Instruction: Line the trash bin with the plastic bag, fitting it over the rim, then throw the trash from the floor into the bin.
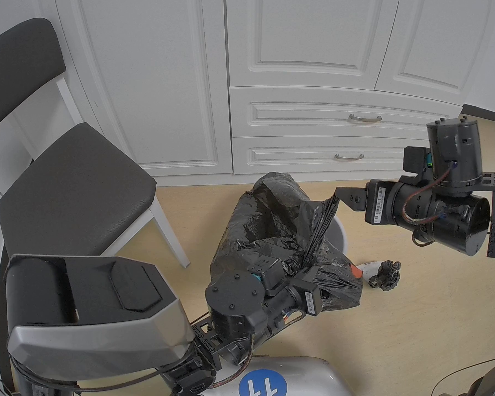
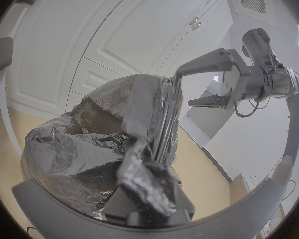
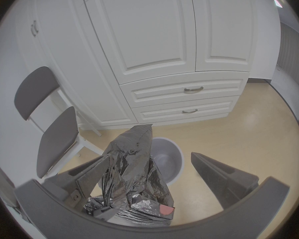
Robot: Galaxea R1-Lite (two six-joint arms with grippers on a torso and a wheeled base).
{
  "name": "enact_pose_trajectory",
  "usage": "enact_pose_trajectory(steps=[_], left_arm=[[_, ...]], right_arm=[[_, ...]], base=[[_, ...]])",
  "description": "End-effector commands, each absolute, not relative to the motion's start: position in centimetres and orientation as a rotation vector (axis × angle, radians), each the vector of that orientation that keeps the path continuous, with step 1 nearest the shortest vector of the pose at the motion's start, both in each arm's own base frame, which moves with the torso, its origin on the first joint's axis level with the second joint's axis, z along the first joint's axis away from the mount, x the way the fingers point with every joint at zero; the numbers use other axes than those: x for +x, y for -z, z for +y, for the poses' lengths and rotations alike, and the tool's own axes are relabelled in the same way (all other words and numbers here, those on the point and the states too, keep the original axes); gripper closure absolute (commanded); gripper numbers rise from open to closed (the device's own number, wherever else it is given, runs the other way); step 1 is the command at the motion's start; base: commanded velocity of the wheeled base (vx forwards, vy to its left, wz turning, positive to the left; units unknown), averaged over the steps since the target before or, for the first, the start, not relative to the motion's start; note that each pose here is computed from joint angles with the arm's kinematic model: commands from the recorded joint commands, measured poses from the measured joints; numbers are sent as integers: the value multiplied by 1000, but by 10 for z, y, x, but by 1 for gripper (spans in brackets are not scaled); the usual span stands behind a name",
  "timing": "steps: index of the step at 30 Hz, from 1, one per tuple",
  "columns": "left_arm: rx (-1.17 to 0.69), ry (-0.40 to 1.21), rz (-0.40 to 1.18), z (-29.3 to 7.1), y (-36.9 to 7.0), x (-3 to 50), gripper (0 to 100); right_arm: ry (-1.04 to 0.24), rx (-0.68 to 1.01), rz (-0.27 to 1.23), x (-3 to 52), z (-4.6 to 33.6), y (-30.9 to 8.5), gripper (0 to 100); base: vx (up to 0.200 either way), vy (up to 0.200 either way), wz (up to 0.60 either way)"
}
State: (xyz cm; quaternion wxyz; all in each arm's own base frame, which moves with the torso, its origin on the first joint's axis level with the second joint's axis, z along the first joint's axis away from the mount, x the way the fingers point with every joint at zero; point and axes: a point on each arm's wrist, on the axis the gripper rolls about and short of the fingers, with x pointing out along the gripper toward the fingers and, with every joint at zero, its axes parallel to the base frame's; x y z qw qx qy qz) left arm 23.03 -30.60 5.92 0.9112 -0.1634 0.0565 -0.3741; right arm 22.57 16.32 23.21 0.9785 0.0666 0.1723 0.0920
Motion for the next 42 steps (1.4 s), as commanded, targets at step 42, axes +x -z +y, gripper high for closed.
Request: enact_pose_trajectory(steps=[42], left_arm=[[-357, 778, 83, -303, -74, 229, 100]], right_arm=[[-428, -7, 253, 135, 109, -259, 0]], base=[[0, 0, 0]])
